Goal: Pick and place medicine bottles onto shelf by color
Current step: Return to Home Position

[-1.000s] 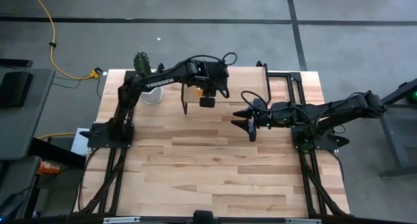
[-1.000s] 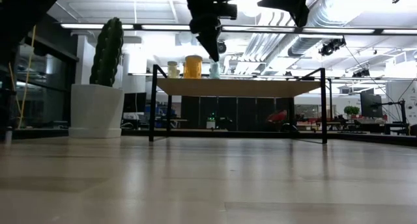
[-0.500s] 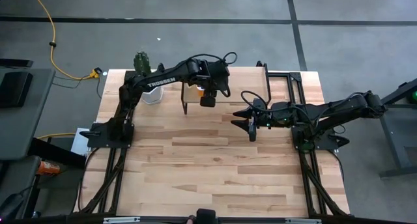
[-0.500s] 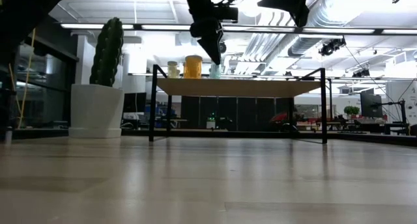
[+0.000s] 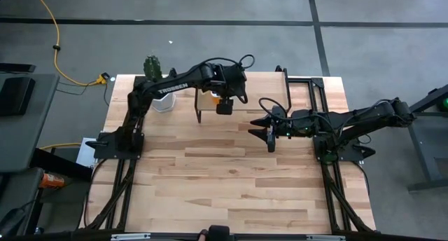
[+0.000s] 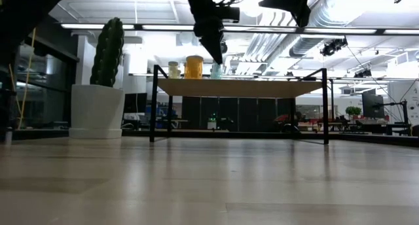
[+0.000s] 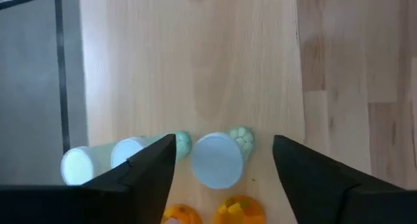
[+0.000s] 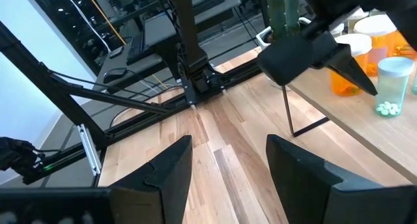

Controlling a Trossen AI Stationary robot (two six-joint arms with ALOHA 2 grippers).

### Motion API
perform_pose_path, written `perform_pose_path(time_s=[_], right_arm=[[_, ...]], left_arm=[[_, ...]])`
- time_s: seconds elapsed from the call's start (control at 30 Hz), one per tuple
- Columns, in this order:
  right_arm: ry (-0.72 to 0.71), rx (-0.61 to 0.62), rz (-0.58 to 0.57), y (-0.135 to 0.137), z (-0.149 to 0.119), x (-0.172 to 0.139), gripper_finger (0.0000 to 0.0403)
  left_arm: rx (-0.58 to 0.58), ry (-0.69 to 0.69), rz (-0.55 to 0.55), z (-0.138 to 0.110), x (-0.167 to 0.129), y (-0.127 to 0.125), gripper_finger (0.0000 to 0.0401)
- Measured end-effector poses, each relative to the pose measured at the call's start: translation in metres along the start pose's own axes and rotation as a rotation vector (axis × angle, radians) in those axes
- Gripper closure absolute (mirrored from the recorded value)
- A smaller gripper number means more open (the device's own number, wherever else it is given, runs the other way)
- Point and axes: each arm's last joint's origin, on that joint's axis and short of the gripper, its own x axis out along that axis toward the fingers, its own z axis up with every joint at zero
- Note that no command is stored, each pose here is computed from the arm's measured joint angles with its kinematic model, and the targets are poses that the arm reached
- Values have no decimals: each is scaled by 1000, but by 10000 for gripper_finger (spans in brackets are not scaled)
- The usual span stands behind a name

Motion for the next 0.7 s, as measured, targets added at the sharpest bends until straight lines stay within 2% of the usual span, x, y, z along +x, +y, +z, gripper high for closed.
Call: perform_pose_path(time_s=[0.13,0.23,0.33,0.43,0.57,0.7], right_arm=[[-5,0,-10,0,0,0,214],[-5,0,-11,0,0,0,214],[-5,0,-11,0,0,0,214],[-6,-1,-13,0,0,0,214],[-4,-1,-15,-1,0,0,214],[7,-4,-16,-1,-1,0,214]], left_arm=[[-9,-23,11,2,-12,1,128],[-39,-64,24,4,-35,2,112],[-153,-84,7,4,-63,-4,108],[-291,-109,-61,-4,-96,-14,113],[-372,-271,-129,-16,-151,-34,134],[-386,-557,-91,-34,-199,-62,166]])
